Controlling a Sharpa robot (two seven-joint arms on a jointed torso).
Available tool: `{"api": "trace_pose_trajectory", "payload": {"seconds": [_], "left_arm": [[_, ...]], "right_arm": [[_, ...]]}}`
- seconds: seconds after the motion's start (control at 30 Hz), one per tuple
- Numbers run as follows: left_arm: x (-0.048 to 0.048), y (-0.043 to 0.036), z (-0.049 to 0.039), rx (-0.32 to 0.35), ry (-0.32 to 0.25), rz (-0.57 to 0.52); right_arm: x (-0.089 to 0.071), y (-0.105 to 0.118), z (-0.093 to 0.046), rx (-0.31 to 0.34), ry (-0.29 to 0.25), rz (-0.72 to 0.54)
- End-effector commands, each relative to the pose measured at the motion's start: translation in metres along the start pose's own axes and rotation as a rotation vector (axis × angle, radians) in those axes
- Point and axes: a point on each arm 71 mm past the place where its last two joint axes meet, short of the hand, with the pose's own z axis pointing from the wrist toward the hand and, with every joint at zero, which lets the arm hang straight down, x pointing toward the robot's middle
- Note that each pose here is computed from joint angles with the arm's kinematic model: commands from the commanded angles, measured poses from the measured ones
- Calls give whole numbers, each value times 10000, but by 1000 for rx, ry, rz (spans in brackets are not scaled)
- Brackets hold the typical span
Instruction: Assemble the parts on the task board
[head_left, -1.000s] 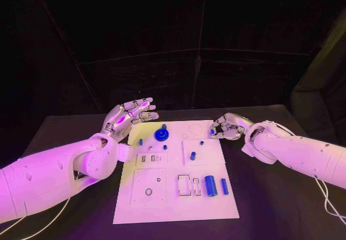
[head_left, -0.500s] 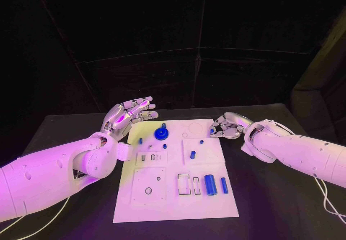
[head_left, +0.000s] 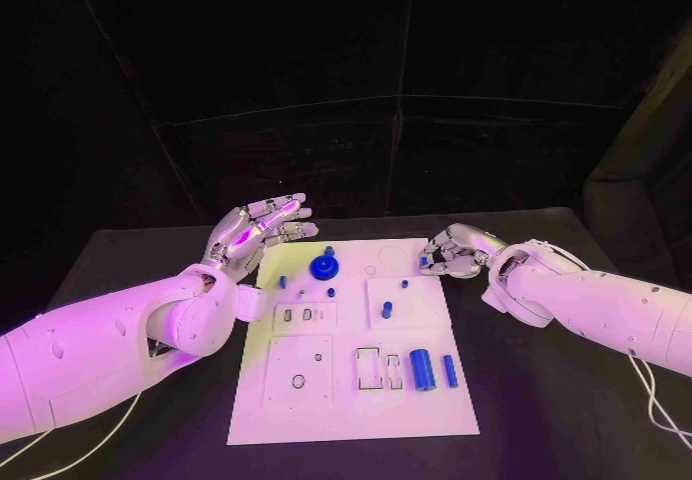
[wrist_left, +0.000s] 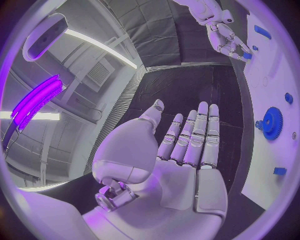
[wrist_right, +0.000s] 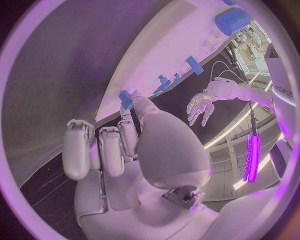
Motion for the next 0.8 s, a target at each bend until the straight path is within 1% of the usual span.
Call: {"api": "trace_pose_trajectory", "payload": {"seconds": [0.03,0.17,0.27,0.4,0.5,0.57,0.63,0.7,0.8], "left_arm": [[5,-15,-2,9,11,-6],[0,-18,-5,9,10,-5],[-2,-18,-4,10,9,-4],[-10,-16,0,10,7,-3],[-21,-13,4,10,5,-1],[-28,-10,9,10,2,1],[-30,-6,15,11,1,2],[-31,-5,19,11,1,2],[-41,-2,26,13,-3,3]], "right_arm": [[-24,64,-30,-11,-28,17],[-35,170,-80,-8,-35,39],[-70,261,-89,-4,-45,49],[-134,408,-86,-12,-60,47],[-179,563,-66,-25,-68,43],[-167,689,-42,-40,-59,44],[-126,796,-10,-55,-36,51],[-90,866,18,-65,-20,57],[14,1047,100,-93,16,64]]}}
